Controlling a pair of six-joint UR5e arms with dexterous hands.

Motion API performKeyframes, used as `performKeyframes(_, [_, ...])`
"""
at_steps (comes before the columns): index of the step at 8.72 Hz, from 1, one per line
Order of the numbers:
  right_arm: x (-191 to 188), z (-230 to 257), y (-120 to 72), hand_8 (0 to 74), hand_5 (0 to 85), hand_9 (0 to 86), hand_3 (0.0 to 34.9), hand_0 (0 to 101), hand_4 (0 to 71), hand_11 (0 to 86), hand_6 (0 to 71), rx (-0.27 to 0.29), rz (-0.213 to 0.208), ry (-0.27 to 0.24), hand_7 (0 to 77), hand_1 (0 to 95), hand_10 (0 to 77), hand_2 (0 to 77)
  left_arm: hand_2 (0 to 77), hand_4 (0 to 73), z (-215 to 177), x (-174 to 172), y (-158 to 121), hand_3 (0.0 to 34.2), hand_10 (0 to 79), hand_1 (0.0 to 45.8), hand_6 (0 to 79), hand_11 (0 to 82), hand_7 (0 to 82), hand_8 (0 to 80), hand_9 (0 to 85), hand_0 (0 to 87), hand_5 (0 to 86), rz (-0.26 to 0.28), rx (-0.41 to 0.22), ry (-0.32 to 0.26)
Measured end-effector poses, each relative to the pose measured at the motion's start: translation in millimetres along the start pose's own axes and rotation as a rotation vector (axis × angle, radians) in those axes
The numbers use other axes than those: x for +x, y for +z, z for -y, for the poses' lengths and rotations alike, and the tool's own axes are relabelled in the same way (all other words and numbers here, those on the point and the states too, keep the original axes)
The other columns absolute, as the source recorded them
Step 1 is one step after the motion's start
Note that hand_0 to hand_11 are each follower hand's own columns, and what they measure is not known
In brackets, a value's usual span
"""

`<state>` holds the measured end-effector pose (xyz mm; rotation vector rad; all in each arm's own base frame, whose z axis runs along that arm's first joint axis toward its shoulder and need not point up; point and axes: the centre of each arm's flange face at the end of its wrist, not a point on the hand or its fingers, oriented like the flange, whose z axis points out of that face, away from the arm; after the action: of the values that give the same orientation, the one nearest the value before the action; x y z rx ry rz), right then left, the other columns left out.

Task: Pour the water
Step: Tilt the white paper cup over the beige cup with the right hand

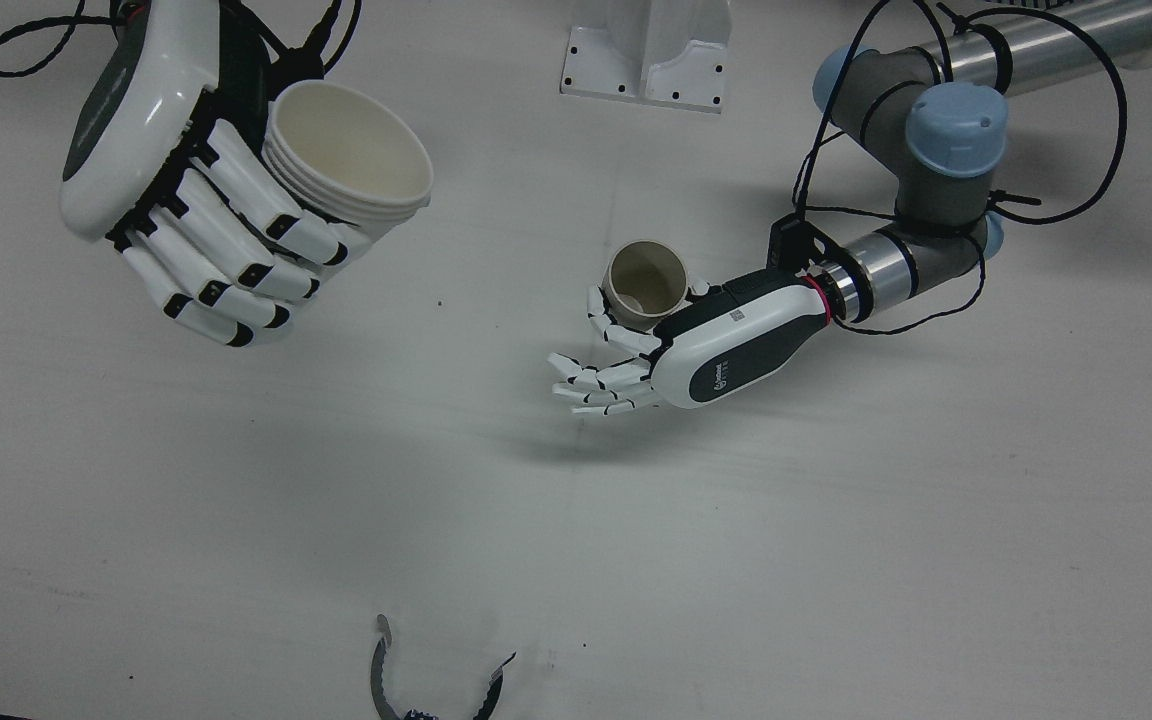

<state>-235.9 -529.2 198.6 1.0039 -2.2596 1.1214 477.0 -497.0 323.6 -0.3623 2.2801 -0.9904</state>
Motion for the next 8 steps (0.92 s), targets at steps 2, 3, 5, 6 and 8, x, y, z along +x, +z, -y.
performKeyframes(2, [9.2,-27.8,-6.7,40.9,49.1,54.5,0.0,57,32.2,50.2,56.2,-0.094,-0.058,-0.075,59.5,4.4,33.3,39.8,1.1,57.3,-8.7,-2.3,6.9,0.1,6.0,21.3,14.2,9.3,29.5,10.9,17.5,79.8,31.6,0.0,-0.015,-0.002])
performKeyframes(3, [22.4,-39.7,-10.9,38.7,49.1,52.9,0.0,57,32.2,48.0,56.2,-0.135,-0.094,-0.101,59.5,4.4,32.7,39.8,1.1,57.3,-13.4,-0.3,11.8,0.0,6.0,21.3,14.2,10.9,29.5,10.9,17.5,79.8,31.6,-0.004,-0.022,-0.003])
performKeyframes(5, [41.0,-60.9,-13.8,38.7,49.1,52.9,0.0,58,32.7,48.0,56.2,-0.206,-0.147,-0.138,60.0,4.4,32.7,39.8,1.1,57.3,-19.6,2.6,18.8,0.0,6.0,21.3,14.2,10.9,28.9,10.9,16.4,79.7,31.6,-0.008,-0.031,-0.005])
performKeyframes(6, [42.1,-77.6,-12.4,38.7,49.1,51.8,0.0,59,32.7,48.5,56.2,-0.244,-0.168,-0.16,60.0,4.4,32.7,39.8,1.1,57.8,-20.6,2.8,20.3,0.2,6.0,21.3,14.2,10.9,28.9,10.9,16.4,79.7,31.6,-0.007,-0.033,-0.005])
performKeyframes(8, [38.2,-99.2,-7.9,38.7,49.1,50.7,0.0,60,32.7,48.5,56.2,-0.283,-0.18,-0.18,60.0,4.4,32.7,39.8,1.1,57.8,-22.7,2.7,23.0,0.0,6.0,21.3,14.2,10.9,28.9,10.9,16.4,79.7,31.6,-0.005,-0.036,-0.004])
